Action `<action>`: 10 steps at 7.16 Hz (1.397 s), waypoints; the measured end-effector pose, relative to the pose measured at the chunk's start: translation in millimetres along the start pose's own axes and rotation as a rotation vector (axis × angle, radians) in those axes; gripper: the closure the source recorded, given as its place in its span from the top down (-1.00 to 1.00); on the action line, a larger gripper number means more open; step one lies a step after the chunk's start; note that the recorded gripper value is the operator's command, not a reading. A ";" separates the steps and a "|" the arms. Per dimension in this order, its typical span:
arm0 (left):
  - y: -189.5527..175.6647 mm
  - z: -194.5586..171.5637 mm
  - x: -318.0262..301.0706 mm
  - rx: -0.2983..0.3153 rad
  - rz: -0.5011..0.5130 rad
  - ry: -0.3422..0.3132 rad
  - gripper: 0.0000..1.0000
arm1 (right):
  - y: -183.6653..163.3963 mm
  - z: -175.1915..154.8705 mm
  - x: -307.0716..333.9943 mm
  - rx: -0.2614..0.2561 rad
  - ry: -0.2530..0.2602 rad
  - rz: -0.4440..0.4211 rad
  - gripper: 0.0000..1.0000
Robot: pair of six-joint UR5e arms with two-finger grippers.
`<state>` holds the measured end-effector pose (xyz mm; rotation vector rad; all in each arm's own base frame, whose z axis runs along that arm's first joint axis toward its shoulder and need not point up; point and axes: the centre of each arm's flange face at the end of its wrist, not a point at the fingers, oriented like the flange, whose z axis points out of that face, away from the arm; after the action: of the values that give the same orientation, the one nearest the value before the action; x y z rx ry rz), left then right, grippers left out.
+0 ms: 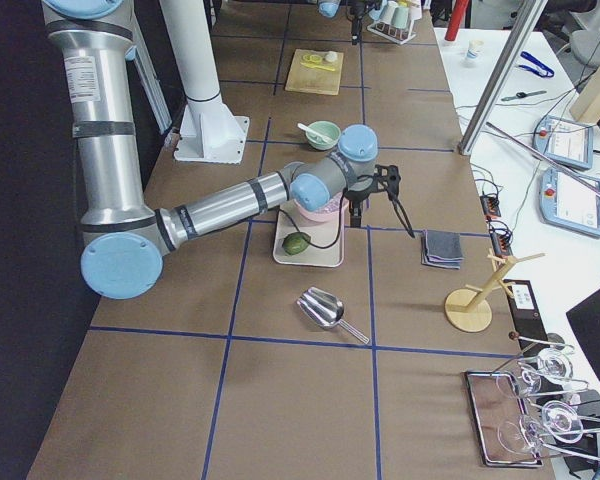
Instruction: Put spoon and ice into bowl
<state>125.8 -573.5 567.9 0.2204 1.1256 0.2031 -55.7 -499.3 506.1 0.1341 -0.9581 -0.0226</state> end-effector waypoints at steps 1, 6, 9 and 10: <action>1.3 -22.9 -31.1 0.009 0.035 -0.032 0.99 | 5.9 -9.4 61.8 -0.024 0.046 -0.069 0.99; 1.2 -120.6 -97.4 -0.020 0.051 -0.323 0.99 | -3.1 -8.9 192.7 -0.104 0.150 -0.234 0.99; 14.0 -171.1 -91.6 -0.109 0.016 -0.460 1.00 | 0.2 -1.9 203.1 -0.117 0.147 -0.218 0.99; 20.6 -173.4 -92.4 -0.121 0.004 -0.445 1.00 | 0.3 2.9 209.2 -0.125 0.147 -0.209 0.99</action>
<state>-71.1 -566.3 582.1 0.1502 0.6685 0.2119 62.3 -515.8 678.1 0.1187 -0.7907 -0.2617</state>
